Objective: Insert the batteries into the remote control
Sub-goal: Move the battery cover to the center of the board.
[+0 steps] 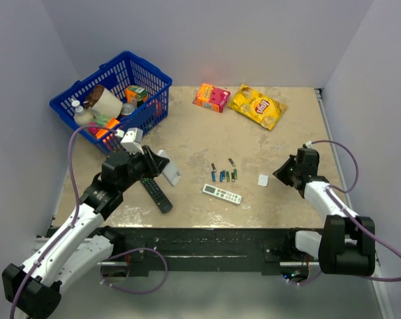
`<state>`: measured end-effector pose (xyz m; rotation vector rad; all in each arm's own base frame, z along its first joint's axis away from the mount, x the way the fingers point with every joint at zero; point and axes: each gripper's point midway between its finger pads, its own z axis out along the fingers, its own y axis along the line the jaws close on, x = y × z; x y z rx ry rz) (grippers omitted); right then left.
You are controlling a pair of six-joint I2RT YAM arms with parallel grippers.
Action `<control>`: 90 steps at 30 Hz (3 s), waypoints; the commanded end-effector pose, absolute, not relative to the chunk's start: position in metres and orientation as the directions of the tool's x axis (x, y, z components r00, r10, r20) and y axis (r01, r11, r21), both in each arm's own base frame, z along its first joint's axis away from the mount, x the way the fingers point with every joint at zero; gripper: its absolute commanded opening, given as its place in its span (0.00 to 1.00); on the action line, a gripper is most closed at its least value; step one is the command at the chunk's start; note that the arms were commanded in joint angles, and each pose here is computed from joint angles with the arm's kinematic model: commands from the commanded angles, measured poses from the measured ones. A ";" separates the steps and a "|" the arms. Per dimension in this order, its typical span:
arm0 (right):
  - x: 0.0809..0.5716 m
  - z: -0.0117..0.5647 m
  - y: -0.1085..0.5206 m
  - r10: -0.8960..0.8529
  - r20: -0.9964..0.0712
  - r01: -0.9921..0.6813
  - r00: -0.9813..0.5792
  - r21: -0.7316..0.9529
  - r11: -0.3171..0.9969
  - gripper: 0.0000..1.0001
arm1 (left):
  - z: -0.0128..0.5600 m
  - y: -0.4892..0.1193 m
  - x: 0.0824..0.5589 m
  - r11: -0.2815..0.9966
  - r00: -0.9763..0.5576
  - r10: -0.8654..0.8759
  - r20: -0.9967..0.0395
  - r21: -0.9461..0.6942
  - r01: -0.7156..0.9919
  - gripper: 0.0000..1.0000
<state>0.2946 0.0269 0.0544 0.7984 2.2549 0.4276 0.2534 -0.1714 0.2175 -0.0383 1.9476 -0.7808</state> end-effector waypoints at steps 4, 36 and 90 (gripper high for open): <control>0.292 0.051 0.014 0.549 -0.501 0.416 -0.669 0.359 0.835 0.08 | 0.250 -0.180 0.261 0.751 -0.451 -0.387 -0.804 -0.559 0.351 0.00; 0.271 -0.006 0.034 0.392 -0.385 0.384 -0.836 0.100 0.918 0.00 | 0.248 -0.179 0.263 0.758 -0.455 -0.382 -0.804 -0.554 0.343 0.00; 0.289 0.081 0.137 0.068 -0.558 -0.028 -0.827 0.162 0.986 0.39 | 0.249 -0.184 0.266 0.752 -0.464 -0.375 -0.803 -0.556 0.354 0.00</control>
